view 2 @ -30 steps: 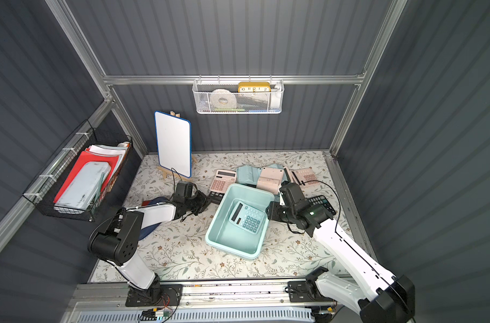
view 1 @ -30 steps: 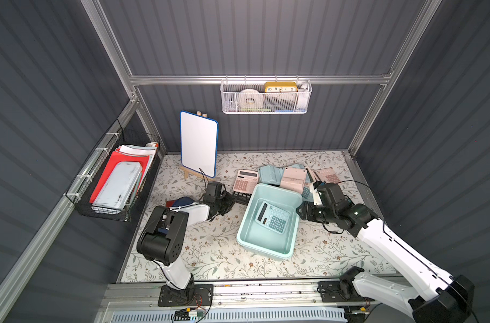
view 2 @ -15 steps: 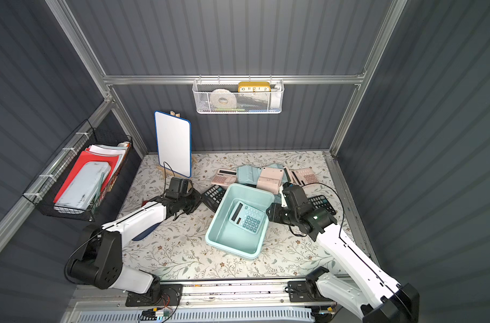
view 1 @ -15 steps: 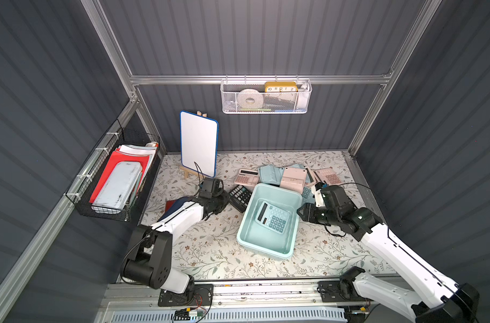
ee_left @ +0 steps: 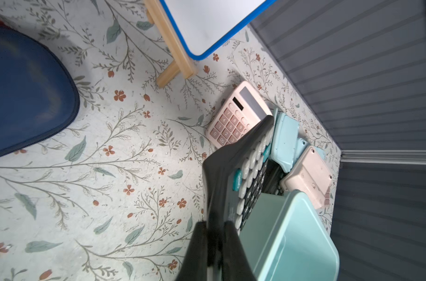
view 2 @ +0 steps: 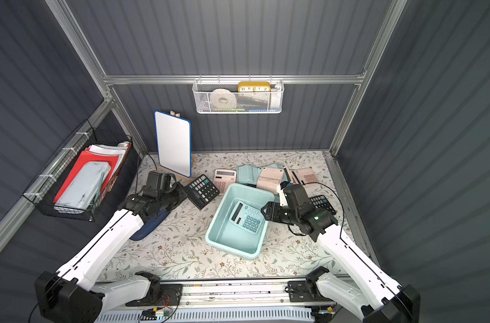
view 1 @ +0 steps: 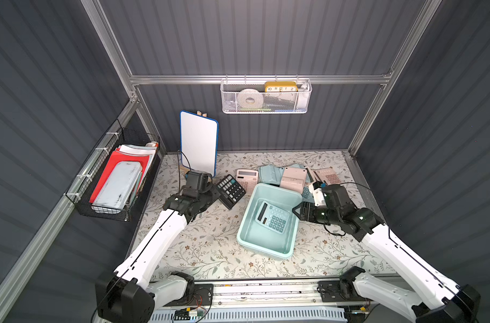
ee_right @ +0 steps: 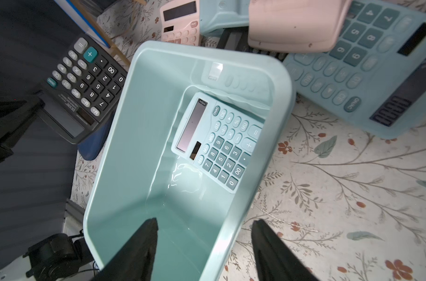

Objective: Put the calculator in the storage box
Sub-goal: Pick up the calculator at the center of the board, then place the calculator in the storage box, then adjust the calculator in the storage box, then adjust the storage box at the center of the board.

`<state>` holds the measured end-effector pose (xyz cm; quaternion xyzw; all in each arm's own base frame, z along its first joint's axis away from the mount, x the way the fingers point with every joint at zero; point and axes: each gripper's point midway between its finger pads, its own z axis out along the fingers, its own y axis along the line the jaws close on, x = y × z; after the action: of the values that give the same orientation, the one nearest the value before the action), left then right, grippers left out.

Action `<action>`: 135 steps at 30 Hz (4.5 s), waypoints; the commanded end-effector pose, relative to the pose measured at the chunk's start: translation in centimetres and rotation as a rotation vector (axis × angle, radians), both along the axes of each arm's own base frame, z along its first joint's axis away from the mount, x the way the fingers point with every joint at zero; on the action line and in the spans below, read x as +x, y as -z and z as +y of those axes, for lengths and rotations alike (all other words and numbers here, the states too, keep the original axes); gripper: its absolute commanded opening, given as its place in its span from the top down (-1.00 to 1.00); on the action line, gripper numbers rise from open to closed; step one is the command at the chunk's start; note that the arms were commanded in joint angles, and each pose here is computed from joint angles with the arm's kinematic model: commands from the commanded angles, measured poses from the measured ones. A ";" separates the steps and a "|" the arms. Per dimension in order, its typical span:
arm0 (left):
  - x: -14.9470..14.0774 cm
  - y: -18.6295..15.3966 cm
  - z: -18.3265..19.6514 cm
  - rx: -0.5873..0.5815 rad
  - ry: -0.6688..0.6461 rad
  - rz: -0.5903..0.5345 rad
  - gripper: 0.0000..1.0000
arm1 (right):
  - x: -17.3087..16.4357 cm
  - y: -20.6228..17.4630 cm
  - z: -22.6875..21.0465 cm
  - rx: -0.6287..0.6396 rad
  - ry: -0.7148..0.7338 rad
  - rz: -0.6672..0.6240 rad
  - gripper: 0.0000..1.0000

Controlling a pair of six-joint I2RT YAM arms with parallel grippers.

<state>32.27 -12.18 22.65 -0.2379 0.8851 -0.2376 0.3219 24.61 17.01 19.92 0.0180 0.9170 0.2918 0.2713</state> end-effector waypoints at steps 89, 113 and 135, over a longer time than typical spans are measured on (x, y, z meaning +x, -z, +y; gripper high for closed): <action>-5.1 2.7 -5.6 -0.109 0.443 0.070 -0.36 | -2.5 -0.3 6.5 0.284 -0.225 0.163 0.85; -0.4 2.3 -5.1 0.066 0.305 0.013 -0.99 | 1.7 -3.2 6.0 0.215 -0.077 0.155 -0.04; -1.4 7.2 -8.0 0.005 0.412 0.485 -0.98 | 5.5 7.7 9.6 -0.341 -0.126 0.492 0.20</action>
<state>32.30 -20.39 16.51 -0.1108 0.9578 -0.2463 0.0986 30.74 28.92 13.97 0.0121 0.9738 0.2245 0.0345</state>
